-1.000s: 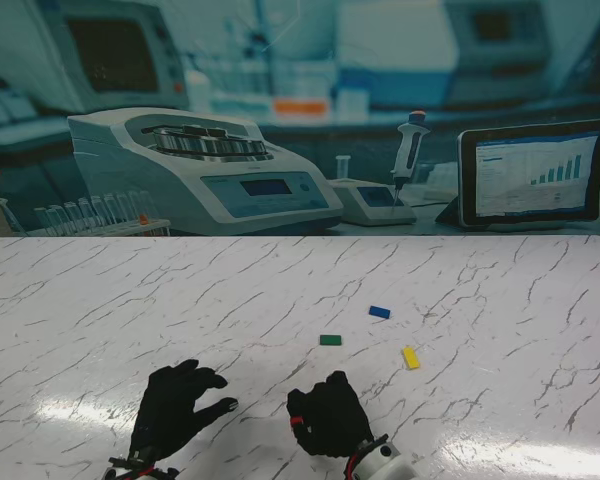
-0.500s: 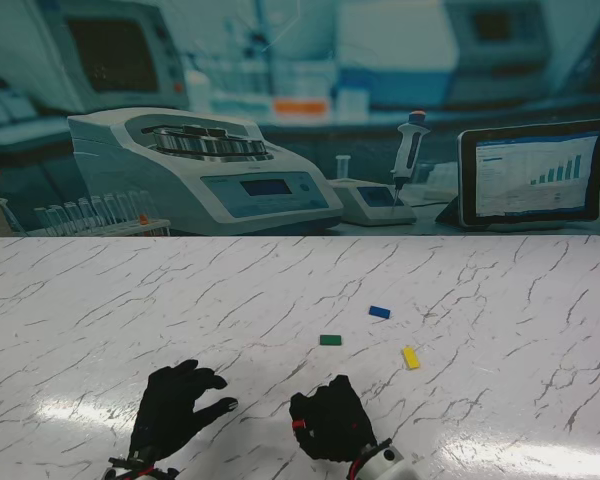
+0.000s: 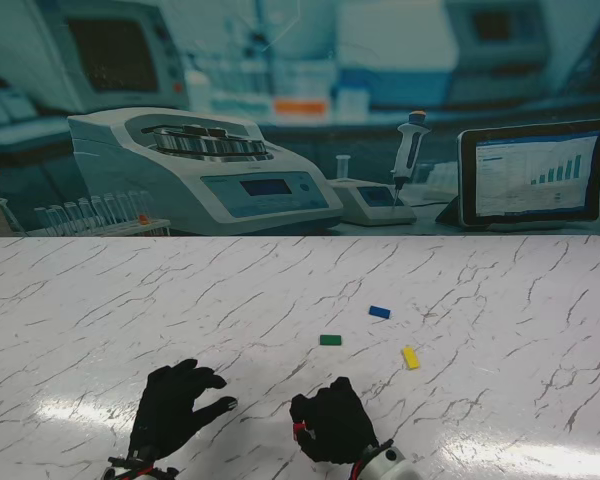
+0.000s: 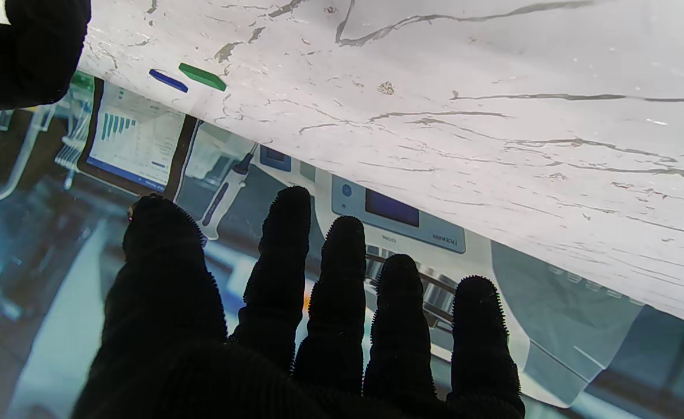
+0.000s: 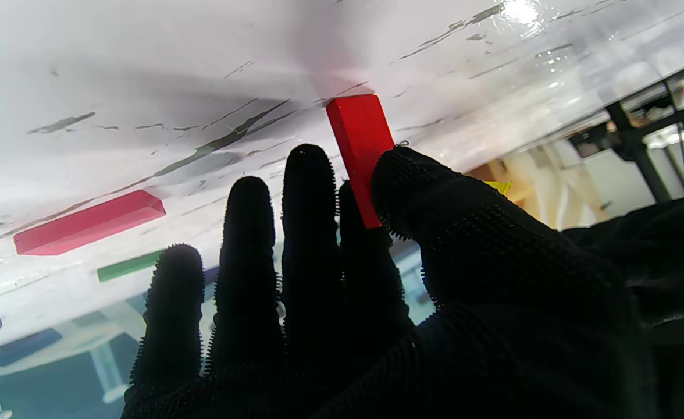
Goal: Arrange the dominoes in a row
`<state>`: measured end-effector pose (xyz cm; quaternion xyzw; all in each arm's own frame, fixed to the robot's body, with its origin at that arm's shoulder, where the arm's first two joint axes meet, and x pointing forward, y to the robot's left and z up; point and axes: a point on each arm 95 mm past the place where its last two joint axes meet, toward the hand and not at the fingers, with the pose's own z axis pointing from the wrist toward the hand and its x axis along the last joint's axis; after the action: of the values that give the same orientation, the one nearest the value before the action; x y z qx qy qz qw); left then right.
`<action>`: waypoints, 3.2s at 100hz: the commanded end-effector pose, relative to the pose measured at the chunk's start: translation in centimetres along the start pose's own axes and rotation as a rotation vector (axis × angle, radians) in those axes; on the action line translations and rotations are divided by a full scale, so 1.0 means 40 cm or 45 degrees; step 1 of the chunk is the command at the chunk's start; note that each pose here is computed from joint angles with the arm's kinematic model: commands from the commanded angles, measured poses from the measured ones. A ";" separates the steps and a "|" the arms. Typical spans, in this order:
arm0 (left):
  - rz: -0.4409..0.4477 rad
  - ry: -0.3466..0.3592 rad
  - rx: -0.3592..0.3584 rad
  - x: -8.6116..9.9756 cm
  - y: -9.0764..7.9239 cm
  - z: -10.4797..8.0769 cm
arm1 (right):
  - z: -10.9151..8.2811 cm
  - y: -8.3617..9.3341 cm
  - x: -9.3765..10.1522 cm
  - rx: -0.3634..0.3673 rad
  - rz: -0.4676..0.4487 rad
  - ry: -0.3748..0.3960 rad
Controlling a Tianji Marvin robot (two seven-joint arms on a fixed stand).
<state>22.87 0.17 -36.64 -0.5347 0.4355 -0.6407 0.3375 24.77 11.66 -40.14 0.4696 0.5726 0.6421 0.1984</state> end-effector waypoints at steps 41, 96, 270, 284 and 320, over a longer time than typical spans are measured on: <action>-0.022 0.009 -0.018 0.008 0.005 -0.007 | -0.012 0.005 0.002 0.060 0.027 0.027; -0.002 0.004 -0.019 0.006 0.001 -0.009 | -0.027 0.058 -0.017 0.132 -0.007 0.046; 0.061 0.000 -0.059 0.010 -0.010 -0.010 | -0.009 0.027 -0.189 0.070 -0.265 -0.072; 0.060 -0.001 -0.062 0.011 -0.010 -0.011 | -0.011 0.014 -0.190 0.057 -0.258 -0.081; 0.051 -0.004 -0.062 0.011 -0.009 -0.012 | -0.011 0.007 -0.187 0.059 -0.250 -0.109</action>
<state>22.68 0.34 -35.98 -0.5314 0.4602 -0.6184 0.3512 29.07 5.48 -41.28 0.4300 0.6116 0.6010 0.2825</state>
